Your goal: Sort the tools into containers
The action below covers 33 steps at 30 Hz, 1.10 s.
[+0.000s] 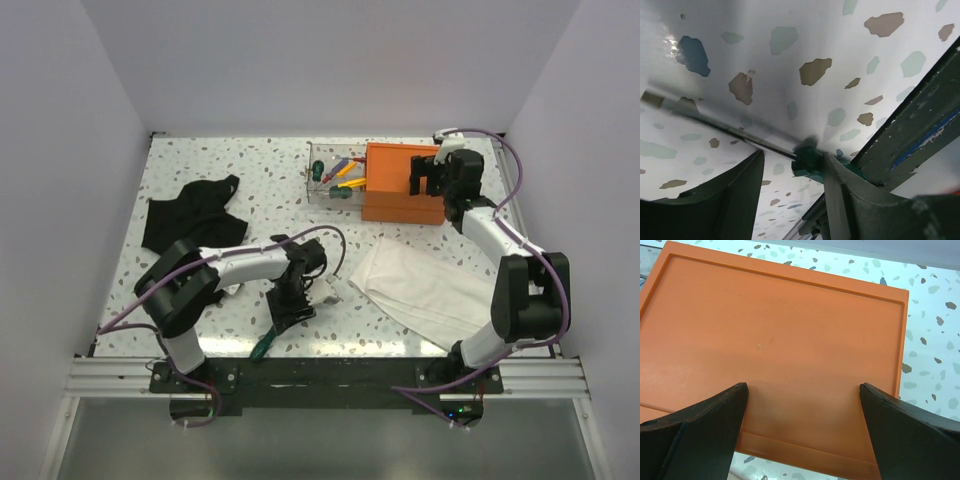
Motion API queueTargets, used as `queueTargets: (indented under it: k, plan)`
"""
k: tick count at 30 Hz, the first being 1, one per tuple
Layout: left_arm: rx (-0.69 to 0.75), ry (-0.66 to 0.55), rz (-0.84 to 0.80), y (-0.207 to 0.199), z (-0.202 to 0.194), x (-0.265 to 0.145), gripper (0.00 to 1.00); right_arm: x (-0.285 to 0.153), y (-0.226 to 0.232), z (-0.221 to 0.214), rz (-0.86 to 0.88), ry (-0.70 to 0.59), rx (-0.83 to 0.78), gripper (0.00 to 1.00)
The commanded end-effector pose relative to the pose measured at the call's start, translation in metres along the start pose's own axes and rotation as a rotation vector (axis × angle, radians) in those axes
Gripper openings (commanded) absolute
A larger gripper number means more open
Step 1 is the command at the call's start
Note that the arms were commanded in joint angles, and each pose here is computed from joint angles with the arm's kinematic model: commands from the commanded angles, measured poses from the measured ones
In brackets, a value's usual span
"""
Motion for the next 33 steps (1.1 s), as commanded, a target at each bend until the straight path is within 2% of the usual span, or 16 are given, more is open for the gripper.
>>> queueTargets:
  k: [1, 5, 6, 8, 9, 11, 12, 13, 14, 17, 23, 26, 28, 29, 33]
  plan:
    - [-0.056, 0.026, 0.108, 0.019, 0.007, 0.021, 0.53, -0.013, 0.008, -0.120, 0.037, 0.422, -0.054, 0.98]
    - [-0.107, 0.019, 0.094, 0.021, 0.020, 0.027, 0.50, -0.009, 0.007, -0.113, 0.037, 0.416, -0.052, 0.98]
    - [-0.109, 0.008, 0.094, 0.021, 0.023, 0.027, 0.45, -0.009, 0.006, -0.113, 0.033, 0.417, -0.053, 0.98]
    - [-0.116, 0.018, 0.089, 0.023, 0.024, 0.033, 0.42, -0.008, 0.006, -0.111, 0.031, 0.414, -0.056, 0.98]
    - [-0.115, 0.034, 0.078, 0.023, 0.026, 0.035, 0.35, -0.008, 0.006, -0.110, 0.031, 0.411, -0.056, 0.98]
    - [-0.113, 0.033, 0.057, 0.022, 0.030, 0.037, 0.29, -0.008, 0.006, -0.109, 0.032, 0.406, -0.053, 0.98]
    - [-0.108, 0.024, 0.055, 0.025, 0.037, 0.036, 0.17, -0.008, 0.006, -0.109, 0.031, 0.406, -0.051, 0.98]
    - [-0.106, 0.018, 0.054, 0.026, 0.040, 0.035, 0.12, -0.008, 0.006, -0.108, 0.033, 0.403, -0.051, 0.98]
    - [-0.107, 0.009, 0.053, 0.030, 0.043, 0.033, 0.01, -0.009, 0.006, -0.107, 0.030, 0.400, -0.052, 0.98]
    - [-0.110, -0.057, 0.036, 0.043, 0.062, 0.014, 0.00, -0.011, 0.005, -0.105, 0.026, 0.395, -0.054, 0.98]
    - [-0.082, -0.372, -0.037, 0.063, 0.105, -0.075, 0.00, -0.016, 0.004, -0.101, 0.021, 0.382, -0.062, 0.98]
    - [-0.026, -0.530, 0.043, 0.076, 0.129, -0.135, 0.00, -0.018, 0.003, -0.100, 0.017, 0.371, -0.064, 0.98]
    - [-0.009, -0.680, 0.125, 0.090, 0.151, -0.187, 0.00, -0.020, 0.003, -0.101, 0.016, 0.372, -0.067, 0.98]
    - [0.000, -0.791, 0.186, 0.103, 0.165, -0.226, 0.00, -0.021, 0.003, -0.099, 0.016, 0.365, -0.069, 0.98]
    - [-0.009, -1.017, 0.324, 0.144, 0.199, -0.300, 0.00, -0.025, 0.003, -0.103, 0.016, 0.370, -0.070, 0.98]
Point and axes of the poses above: each gripper's point midway between its finger pads, its own x axis out along the fingers, its own y axis along the line the jaws close on, z = x × y, the point moved 2 cm from there along -x, back along the fingers, and after that the axes turned 3 degrees about -x, right-handed, at the moved point
